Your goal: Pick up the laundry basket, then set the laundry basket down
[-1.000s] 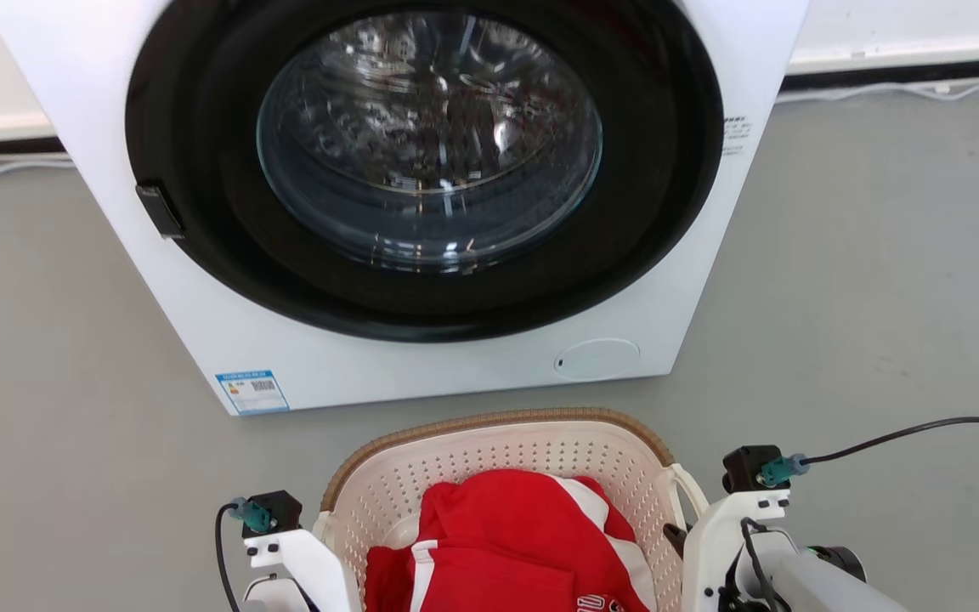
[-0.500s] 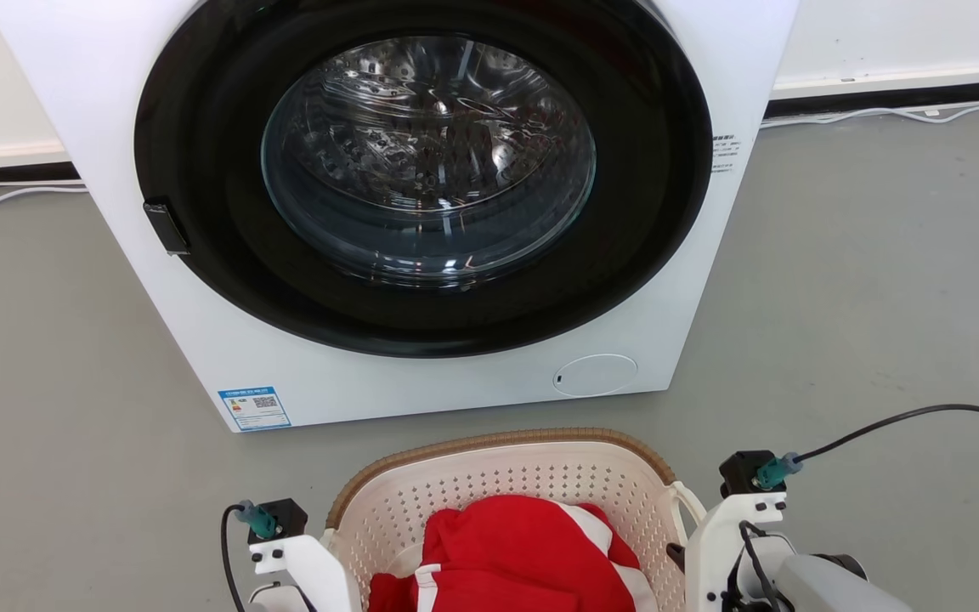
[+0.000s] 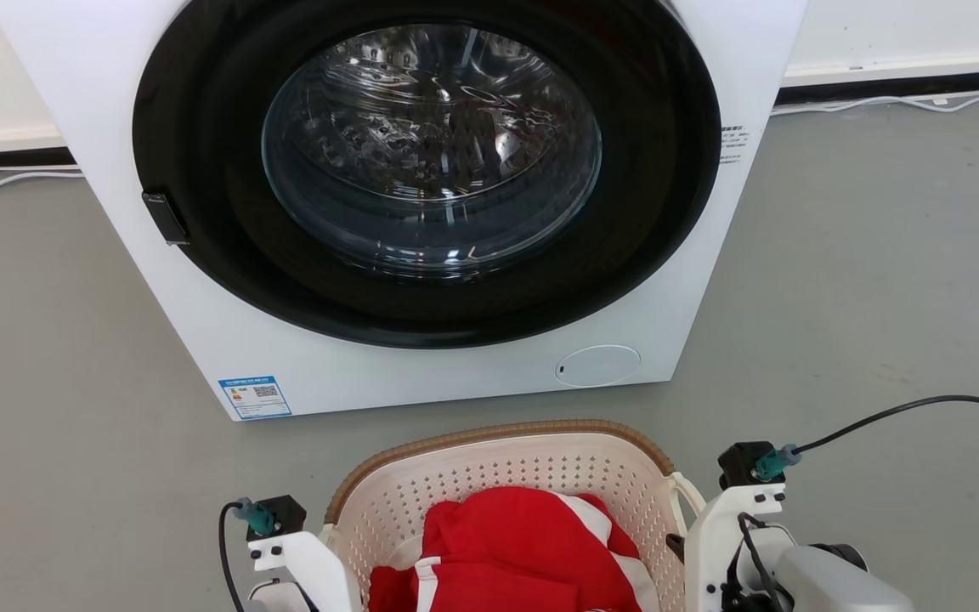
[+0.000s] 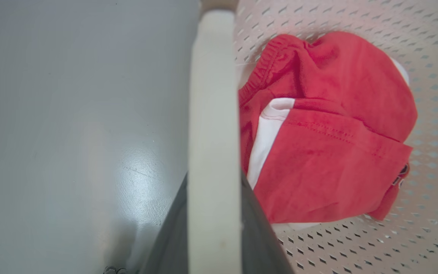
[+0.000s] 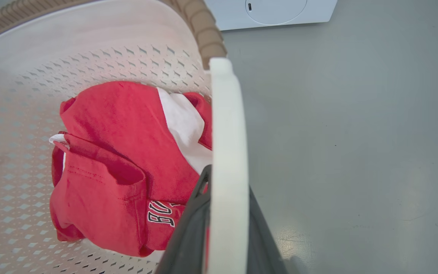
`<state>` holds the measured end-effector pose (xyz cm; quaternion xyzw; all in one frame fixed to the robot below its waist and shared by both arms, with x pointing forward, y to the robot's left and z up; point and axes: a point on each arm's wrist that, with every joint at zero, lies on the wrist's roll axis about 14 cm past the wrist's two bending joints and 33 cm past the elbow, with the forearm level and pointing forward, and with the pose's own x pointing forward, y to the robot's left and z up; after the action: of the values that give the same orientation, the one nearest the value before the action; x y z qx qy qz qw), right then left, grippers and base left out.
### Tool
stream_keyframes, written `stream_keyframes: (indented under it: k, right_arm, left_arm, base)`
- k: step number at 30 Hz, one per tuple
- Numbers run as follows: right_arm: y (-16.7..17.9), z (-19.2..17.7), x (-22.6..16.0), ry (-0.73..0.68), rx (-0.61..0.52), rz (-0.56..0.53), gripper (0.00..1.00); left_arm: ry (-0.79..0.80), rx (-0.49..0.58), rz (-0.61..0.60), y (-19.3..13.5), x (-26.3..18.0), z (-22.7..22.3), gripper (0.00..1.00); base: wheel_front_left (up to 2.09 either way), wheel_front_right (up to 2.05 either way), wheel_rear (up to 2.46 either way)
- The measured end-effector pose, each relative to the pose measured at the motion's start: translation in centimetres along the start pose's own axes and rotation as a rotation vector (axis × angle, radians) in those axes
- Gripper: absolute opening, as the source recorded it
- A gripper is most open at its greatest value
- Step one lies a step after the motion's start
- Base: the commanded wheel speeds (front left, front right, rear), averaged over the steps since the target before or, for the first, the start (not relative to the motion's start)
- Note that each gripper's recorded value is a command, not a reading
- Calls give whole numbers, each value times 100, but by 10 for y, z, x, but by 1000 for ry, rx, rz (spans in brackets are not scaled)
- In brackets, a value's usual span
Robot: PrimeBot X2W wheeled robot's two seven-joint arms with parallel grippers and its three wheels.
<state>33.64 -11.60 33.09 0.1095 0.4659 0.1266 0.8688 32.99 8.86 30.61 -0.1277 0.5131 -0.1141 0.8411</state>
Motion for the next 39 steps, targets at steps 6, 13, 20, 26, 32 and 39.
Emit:
stream_keyframes:
  k: [6,13,20,26,32,39]
  right_arm:
    - [0,-3,1,9,-1,1,0]
    - [0,-4,1,8,-1,2,0]
    - [1,-3,1,8,-1,5,0]
    - [1,2,3,-9,2,7,0]
    - [0,0,7,-11,1,8,0]
    - [-3,11,15,-52,1,10,0]
  left_arm:
    - [7,1,1,1,1,-2,0]
    - [6,0,2,1,2,-3,0]
    - [3,-1,2,1,3,-3,0]
    - [-11,-3,0,1,4,2,0]
    - [-25,4,3,3,8,4,0]
    - [-64,15,2,4,16,17,0]
  base:
    - [0,0,0]
    - [0,0,0]
    - [0,0,0]
    - [0,0,0]
    - [0,0,0]
    - [0,0,0]
